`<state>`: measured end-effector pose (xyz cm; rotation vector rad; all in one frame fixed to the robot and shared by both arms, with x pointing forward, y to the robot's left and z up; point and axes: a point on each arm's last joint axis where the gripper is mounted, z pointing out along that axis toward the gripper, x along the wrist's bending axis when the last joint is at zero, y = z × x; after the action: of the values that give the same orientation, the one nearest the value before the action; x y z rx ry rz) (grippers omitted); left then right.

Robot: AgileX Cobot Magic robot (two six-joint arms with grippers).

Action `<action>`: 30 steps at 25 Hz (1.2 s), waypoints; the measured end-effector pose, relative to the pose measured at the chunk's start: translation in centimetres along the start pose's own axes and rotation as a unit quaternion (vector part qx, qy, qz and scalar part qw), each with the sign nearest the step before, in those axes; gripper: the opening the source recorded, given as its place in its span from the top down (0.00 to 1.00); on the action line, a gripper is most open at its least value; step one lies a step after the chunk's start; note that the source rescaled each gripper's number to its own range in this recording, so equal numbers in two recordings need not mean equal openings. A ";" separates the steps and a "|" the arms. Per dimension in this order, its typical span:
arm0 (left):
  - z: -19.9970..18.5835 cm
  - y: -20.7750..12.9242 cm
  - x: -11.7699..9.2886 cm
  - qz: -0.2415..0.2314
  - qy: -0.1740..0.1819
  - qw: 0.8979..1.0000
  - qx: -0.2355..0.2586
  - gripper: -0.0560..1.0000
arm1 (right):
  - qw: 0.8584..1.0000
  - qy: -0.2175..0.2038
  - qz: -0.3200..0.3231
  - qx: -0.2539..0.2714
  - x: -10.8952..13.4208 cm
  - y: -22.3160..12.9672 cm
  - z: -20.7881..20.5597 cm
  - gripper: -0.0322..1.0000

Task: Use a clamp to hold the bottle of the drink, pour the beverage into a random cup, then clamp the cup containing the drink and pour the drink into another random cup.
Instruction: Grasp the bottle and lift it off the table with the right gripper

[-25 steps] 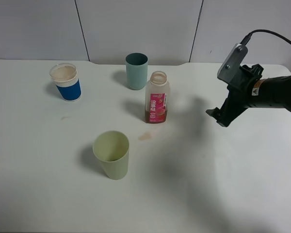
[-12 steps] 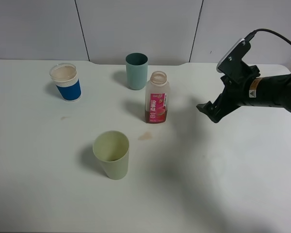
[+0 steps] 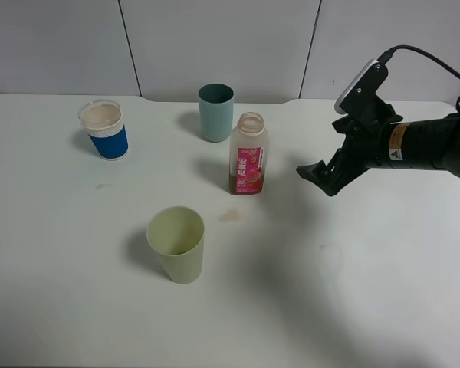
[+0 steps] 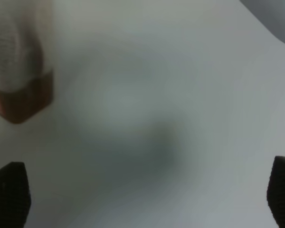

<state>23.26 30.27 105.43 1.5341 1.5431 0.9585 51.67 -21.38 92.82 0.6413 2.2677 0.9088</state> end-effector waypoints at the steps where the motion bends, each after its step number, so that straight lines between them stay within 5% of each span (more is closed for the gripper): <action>1: 0.0 0.0 0.0 0.000 0.000 1.000 0.000 0.00 | 1.000 0.010 -0.002 -0.004 0.2 0.0 0.0 0.00; 10: 0.0 0.0 0.0 0.000 0.000 1.000 0.000 0.00 | 0.997 0.076 -0.001 -0.031 1.8 -0.9 1.8 0.00; 30: 0.0 0.0 0.0 0.000 0.000 1.000 0.000 0.00 | 0.992 0.125 0.003 -0.019 0.1 -0.4 6.5 0.00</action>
<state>23.26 30.27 105.43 1.5341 1.5431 0.9585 55.94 -18.67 88.73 0.5426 2.4614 1.0850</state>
